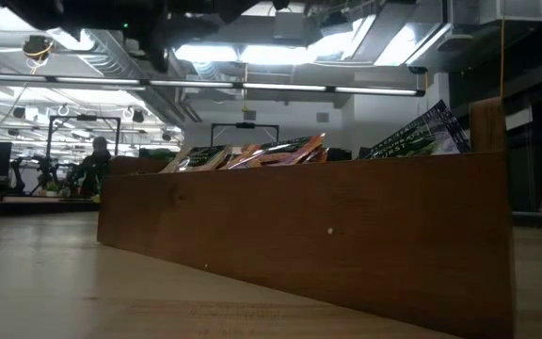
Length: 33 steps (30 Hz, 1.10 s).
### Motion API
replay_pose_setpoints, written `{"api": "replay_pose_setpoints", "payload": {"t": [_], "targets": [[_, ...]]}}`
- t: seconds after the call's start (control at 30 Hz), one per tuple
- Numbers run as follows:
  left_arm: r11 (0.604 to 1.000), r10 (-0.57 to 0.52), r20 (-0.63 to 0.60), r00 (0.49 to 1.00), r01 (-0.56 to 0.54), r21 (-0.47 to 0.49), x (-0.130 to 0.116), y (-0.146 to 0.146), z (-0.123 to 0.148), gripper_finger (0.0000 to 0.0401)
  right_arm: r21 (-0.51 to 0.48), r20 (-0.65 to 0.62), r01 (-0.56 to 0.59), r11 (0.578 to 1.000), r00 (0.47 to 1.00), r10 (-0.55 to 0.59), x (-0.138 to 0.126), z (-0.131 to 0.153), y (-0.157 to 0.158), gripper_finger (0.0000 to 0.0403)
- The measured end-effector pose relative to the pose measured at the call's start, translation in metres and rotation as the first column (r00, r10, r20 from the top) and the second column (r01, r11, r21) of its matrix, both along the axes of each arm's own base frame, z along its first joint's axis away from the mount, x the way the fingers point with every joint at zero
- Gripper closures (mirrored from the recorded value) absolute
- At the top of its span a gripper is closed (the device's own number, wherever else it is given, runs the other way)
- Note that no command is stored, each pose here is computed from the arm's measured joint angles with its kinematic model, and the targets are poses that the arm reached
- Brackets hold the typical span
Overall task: Pick & Place Tea
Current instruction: Put the violet tea bag into the right section of the wooden organizer
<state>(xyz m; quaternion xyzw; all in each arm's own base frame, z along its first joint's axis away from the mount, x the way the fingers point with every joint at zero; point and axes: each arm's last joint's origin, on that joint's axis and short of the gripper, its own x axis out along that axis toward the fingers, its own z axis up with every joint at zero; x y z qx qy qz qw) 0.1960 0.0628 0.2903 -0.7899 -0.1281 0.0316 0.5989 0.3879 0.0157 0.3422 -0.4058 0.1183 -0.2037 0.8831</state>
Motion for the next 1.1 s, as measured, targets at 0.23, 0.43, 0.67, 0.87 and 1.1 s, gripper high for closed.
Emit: {"api": "replay_pose_setpoints", "payload": {"t": [0.23, 0.43, 0.67, 0.87, 1.1], "targets": [[0.998, -0.023, 0.100, 0.995, 0.017, 0.059, 0.010, 0.001, 0.018, 0.0232, -0.002, 0.015, 0.004, 1.000, 1.000, -0.004, 0.000, 0.002, 0.000, 0.0381], [0.996, -0.052, 0.111, 0.992, 0.043, 0.080, 0.012, -0.005, 0.021, 0.0233, -0.004, 0.014, 0.006, 1.000, 1.000, -0.006, 0.000, 0.002, 0.000, 0.0375], [0.992, -0.094, 0.095, 0.991, 0.086, 0.090, 0.013, -0.008, 0.021, 0.0233, -0.055, -0.013, 0.049, 0.997, 0.999, -0.050, -0.001, 0.002, -0.001, 0.0383], [0.989, -0.101, 0.036, 0.994, 0.097, 0.108, 0.011, 0.000, 0.016, 0.0233, -0.100, -0.040, 0.075, 0.992, 0.996, -0.079, -0.001, 0.001, -0.002, 0.0374], [0.993, -0.082, -0.020, 0.996, 0.083, 0.086, 0.006, 0.016, 0.010, 0.0233, -0.099, -0.040, 0.110, 0.989, 0.993, -0.114, -0.002, 0.001, -0.004, 0.0384]]}}
